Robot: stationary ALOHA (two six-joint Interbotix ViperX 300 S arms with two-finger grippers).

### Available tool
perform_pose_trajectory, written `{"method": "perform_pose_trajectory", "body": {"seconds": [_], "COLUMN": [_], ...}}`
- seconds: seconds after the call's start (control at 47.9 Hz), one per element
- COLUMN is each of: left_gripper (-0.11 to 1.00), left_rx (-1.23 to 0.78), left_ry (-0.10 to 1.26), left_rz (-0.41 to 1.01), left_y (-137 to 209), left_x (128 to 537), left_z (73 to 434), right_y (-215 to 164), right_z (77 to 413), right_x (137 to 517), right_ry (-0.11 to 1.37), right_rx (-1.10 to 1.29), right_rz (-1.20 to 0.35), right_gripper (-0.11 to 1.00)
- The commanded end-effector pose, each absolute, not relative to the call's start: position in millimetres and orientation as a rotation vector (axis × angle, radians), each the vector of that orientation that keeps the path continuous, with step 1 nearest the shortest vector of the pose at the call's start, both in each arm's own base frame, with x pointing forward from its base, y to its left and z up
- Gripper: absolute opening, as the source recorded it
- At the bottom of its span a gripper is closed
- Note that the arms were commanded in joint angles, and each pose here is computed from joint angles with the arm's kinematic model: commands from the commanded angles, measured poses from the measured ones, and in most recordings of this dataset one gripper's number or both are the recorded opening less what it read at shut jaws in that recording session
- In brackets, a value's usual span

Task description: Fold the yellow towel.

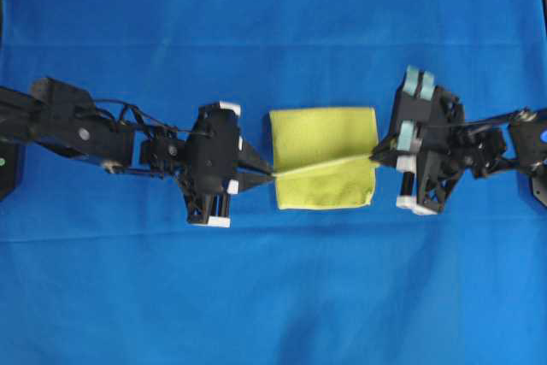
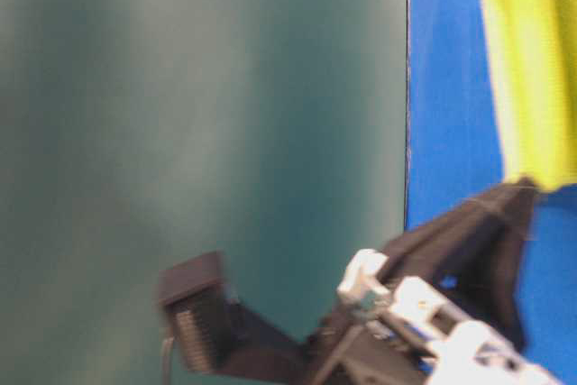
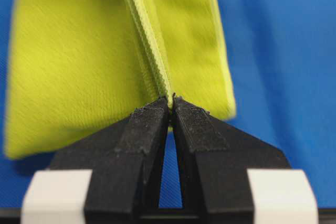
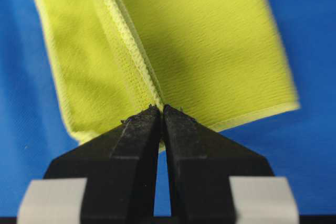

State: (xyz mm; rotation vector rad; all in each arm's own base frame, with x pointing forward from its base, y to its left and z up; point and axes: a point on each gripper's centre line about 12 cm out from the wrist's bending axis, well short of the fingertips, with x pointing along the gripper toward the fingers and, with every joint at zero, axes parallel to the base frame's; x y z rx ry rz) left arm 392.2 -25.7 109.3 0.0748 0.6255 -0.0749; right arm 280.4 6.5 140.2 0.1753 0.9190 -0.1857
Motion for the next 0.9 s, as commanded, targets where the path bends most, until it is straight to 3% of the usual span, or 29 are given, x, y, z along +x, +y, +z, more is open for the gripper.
{"method": "perform_pose_trajectory", "body": {"seconds": [0.0,0.418,0.48,0.543,0.585,0.689,0.773,0.877], "left_gripper": [0.03,0.04,0.08,0.19,0.28,0.48,0.56,0.55], "left_rx": [0.068,0.062,0.063,0.063,0.063,0.063,0.062,0.060], "left_ry": [0.644,0.618,0.615,0.612,0.609,0.598,0.589,0.589], "left_rz": [-0.088,-0.089,-0.089,-0.091,-0.091,-0.091,-0.091,-0.094], "left_y": [-33,-35,-35,-36,-36,-36,-36,-36], "left_x": [392,400,401,402,402,402,400,393], "left_z": [100,98,99,100,101,108,117,133], "right_y": [10,18,20,24,27,34,38,43], "right_z": [132,120,121,121,122,127,135,154], "right_x": [281,288,289,290,290,293,293,293], "right_ry": [0.930,0.916,0.911,0.907,0.904,0.894,0.878,0.842], "right_rx": [0.189,0.207,0.205,0.201,0.198,0.187,0.179,0.168], "right_rz": [-0.172,-0.112,-0.104,-0.090,-0.079,-0.058,-0.048,-0.043], "right_gripper": [0.03,0.04,0.04,0.05,0.10,0.41,0.62,0.59]}}
